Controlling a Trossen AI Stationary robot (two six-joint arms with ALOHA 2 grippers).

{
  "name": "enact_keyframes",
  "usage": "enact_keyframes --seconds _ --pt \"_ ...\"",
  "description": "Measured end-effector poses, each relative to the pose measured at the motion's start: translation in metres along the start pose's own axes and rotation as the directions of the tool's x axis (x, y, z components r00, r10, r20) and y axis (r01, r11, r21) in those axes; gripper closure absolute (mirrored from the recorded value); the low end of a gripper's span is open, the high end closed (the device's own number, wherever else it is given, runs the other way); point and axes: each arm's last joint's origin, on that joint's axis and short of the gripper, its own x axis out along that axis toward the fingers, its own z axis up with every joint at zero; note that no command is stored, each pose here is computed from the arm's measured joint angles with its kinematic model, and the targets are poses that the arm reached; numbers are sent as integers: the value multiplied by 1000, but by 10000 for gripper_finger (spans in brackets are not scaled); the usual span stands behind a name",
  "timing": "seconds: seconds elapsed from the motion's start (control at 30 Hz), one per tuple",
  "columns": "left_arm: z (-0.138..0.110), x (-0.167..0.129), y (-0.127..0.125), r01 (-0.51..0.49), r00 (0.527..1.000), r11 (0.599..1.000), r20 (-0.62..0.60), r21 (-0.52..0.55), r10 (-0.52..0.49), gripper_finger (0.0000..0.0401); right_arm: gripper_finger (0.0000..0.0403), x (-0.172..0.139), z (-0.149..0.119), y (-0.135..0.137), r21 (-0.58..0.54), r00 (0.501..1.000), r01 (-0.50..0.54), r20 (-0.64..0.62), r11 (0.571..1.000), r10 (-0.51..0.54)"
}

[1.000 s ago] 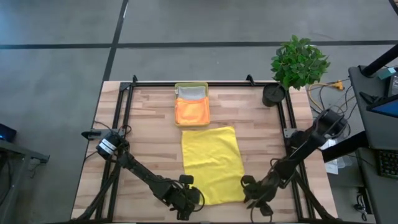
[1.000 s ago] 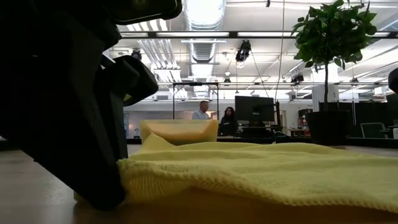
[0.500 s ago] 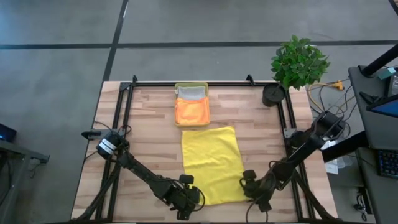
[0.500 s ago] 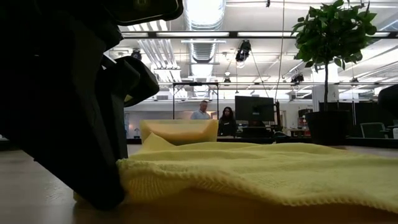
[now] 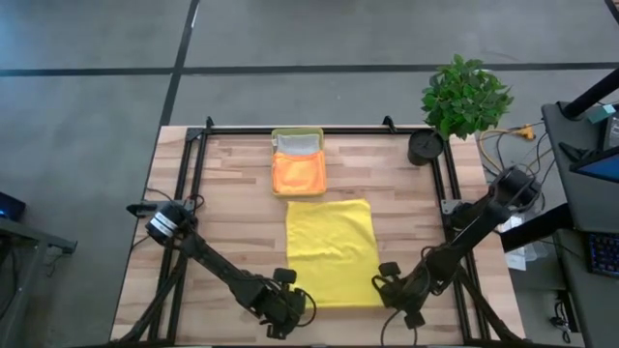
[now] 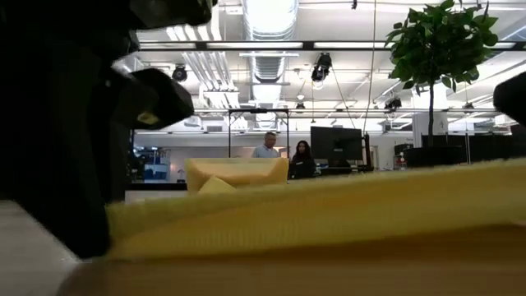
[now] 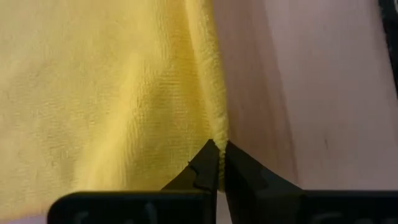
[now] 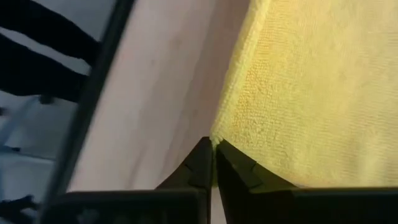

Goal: Fold microfiber towels
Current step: Fold the yellow microfiber cloth

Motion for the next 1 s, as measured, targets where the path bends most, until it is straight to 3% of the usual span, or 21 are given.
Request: enact_keyframes --seconds 0.1,0.3,0.4,0.63,1.0 --pt "3 -11 0 33 999 999 6 6 -33 401 393 -10 4 3 4 998 -51 20 999 51" --pt "9 -26 -5 242 968 970 64 2 -241 401 394 -34 14 11 14 970 -233 80 972 231" --pt "11 -36 -5 303 948 953 106 0 -301 401 394 -42 16 12 30 960 -267 98 963 263" --pt "2 -51 16 204 970 978 150 -53 -194 401 394 -47 20 -6 93 974 -218 83 971 211" --pt "-11 -70 81 69 979 982 203 -177 -32 401 394 -68 17 -52 109 998 -60 33 992 56"
